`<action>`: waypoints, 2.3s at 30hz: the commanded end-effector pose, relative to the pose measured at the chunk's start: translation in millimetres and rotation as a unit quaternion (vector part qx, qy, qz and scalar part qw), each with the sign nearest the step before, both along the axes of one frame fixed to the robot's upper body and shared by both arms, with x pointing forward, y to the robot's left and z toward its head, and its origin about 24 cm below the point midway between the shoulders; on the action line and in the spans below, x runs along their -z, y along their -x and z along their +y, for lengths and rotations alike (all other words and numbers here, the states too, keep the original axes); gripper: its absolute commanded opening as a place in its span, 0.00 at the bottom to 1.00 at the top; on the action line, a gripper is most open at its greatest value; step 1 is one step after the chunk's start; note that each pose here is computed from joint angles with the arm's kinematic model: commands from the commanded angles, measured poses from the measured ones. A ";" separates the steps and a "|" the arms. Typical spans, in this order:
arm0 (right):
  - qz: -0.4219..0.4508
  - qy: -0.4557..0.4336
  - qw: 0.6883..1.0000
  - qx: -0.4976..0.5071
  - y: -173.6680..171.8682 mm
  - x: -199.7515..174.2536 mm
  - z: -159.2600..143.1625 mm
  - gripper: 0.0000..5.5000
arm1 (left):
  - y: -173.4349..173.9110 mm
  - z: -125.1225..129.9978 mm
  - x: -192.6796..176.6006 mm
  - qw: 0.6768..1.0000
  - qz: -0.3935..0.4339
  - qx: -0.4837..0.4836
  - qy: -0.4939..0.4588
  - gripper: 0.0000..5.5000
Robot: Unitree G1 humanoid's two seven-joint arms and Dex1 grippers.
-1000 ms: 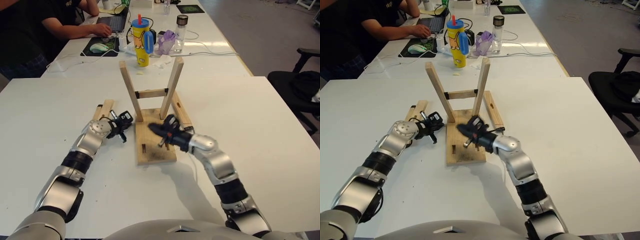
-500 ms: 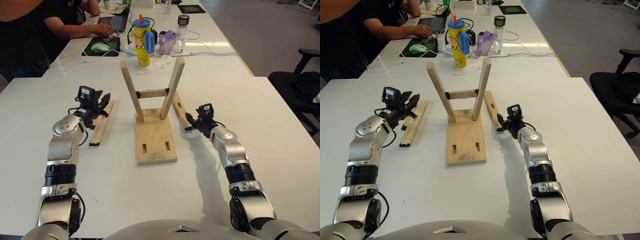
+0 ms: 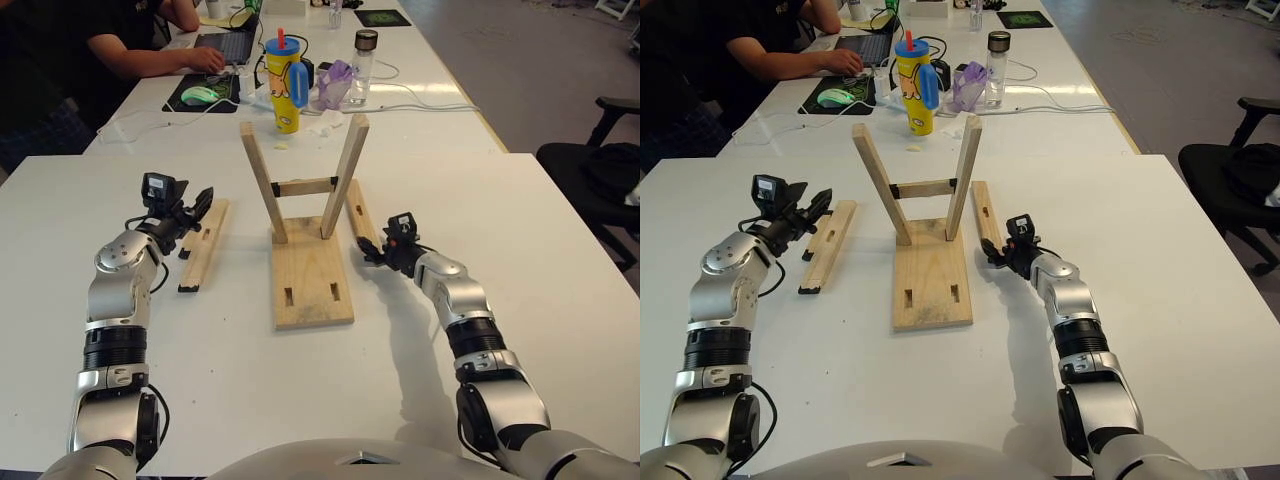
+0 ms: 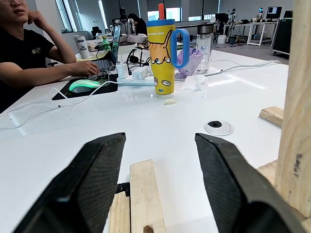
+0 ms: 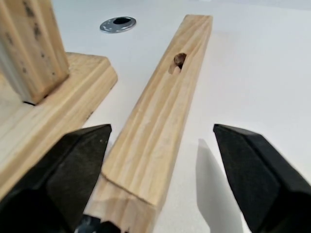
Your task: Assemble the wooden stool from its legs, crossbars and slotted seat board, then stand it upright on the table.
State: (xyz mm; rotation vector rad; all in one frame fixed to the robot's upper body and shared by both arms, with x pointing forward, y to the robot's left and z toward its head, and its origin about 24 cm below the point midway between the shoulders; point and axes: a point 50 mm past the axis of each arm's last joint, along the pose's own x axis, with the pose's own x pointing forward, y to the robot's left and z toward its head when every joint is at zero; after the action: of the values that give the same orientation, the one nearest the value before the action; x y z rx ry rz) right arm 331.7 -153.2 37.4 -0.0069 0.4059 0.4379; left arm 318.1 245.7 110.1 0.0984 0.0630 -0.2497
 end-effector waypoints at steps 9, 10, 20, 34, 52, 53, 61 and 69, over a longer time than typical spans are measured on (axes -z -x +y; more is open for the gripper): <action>0.056 0.020 0.997 0.042 3.7 13.1 16.1 0.49 | 1.3 4.6 2.9 1.000 0.004 -0.016 -0.013 0.49; 0.057 0.019 0.997 0.042 6.0 12.4 17.1 0.46 | 1.4 5.1 3.2 1.000 0.005 -0.017 -0.013 0.49; 0.092 0.050 0.989 0.109 96.9 25.2 -7.1 0.37 | 5.5 2.4 7.1 1.000 0.006 -0.014 -0.012 0.49; 0.013 0.014 0.986 0.168 140.9 -16.5 -10.7 0.58 | 16.3 32.5 -0.3 0.997 -0.008 -0.074 -0.006 0.49; -0.197 0.012 0.962 0.189 92.2 -66.5 -9.3 0.69 | -1.3 53.9 47.2 0.982 0.184 -0.007 -0.041 0.49; -0.199 0.011 0.963 0.183 90.7 -67.4 -7.5 0.69 | -2.0 56.4 48.8 0.980 0.192 -0.008 -0.044 0.49; -0.186 0.014 0.969 0.164 90.2 -58.4 0.1 0.69 | -3.8 71.9 43.9 0.981 0.189 -0.034 -0.016 0.49; -0.182 0.018 0.970 0.161 86.4 -57.0 1.1 0.69 | 1.4 65.0 59.1 0.973 0.228 -0.006 -0.042 0.49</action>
State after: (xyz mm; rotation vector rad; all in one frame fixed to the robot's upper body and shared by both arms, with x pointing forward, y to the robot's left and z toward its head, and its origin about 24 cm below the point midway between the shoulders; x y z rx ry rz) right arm 242.7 -153.1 93.5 -0.0448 0.0504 0.0987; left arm 318.4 309.8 53.6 0.1102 0.5095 -0.2548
